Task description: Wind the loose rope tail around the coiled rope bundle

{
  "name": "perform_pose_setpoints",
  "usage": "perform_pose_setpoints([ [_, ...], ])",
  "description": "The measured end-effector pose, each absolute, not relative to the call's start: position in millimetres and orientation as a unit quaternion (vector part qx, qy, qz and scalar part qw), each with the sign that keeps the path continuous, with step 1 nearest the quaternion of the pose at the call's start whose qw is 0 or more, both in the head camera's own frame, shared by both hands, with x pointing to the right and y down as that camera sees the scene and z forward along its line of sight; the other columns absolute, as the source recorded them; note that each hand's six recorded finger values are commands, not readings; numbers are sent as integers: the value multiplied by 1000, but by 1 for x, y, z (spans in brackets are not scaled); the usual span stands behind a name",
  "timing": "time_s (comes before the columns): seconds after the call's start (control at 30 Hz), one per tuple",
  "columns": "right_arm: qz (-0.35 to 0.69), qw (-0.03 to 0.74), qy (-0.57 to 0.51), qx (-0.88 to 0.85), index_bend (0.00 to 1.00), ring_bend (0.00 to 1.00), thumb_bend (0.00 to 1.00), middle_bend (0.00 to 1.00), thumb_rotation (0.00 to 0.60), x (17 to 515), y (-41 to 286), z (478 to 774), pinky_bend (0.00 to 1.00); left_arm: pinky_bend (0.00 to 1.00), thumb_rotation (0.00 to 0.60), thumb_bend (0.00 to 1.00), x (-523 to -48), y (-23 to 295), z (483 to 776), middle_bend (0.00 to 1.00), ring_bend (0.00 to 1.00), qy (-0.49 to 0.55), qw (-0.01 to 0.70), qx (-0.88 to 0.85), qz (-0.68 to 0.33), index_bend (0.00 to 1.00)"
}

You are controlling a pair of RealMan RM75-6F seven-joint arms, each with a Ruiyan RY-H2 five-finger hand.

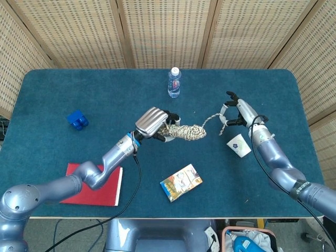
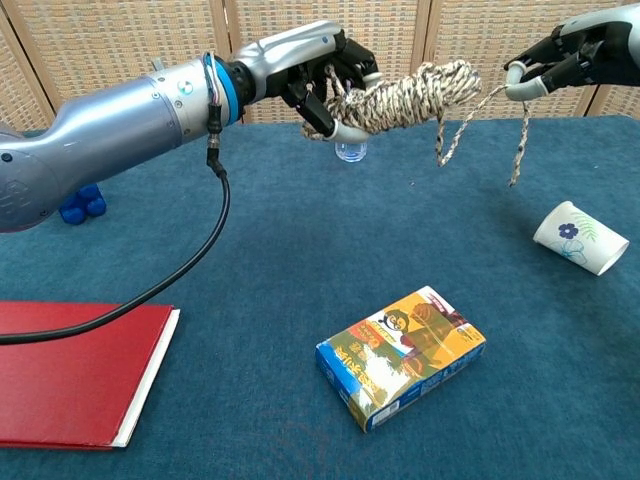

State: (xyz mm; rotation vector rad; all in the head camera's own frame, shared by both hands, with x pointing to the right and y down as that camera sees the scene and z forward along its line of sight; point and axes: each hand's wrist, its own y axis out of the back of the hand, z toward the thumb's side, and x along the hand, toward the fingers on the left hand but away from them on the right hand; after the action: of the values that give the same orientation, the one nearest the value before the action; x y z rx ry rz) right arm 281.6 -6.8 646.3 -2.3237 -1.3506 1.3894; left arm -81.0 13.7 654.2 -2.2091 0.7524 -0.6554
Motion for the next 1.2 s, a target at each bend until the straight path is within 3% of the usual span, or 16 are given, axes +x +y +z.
perform_pose_setpoints([
  [0.73, 400, 157, -414, -803, 721, 0, 496, 0, 600, 233, 62, 631, 0, 616, 600, 536, -91, -29, 653, 592, 529, 403, 330, -791, -322, 749],
  [1.2, 357, 221, -390, -820, 721, 0, 496, 0, 600, 219, 84, 613, 0, 617, 600, 539, -95, -30, 670, 595, 531, 404, 336, -760, -382, 754],
])
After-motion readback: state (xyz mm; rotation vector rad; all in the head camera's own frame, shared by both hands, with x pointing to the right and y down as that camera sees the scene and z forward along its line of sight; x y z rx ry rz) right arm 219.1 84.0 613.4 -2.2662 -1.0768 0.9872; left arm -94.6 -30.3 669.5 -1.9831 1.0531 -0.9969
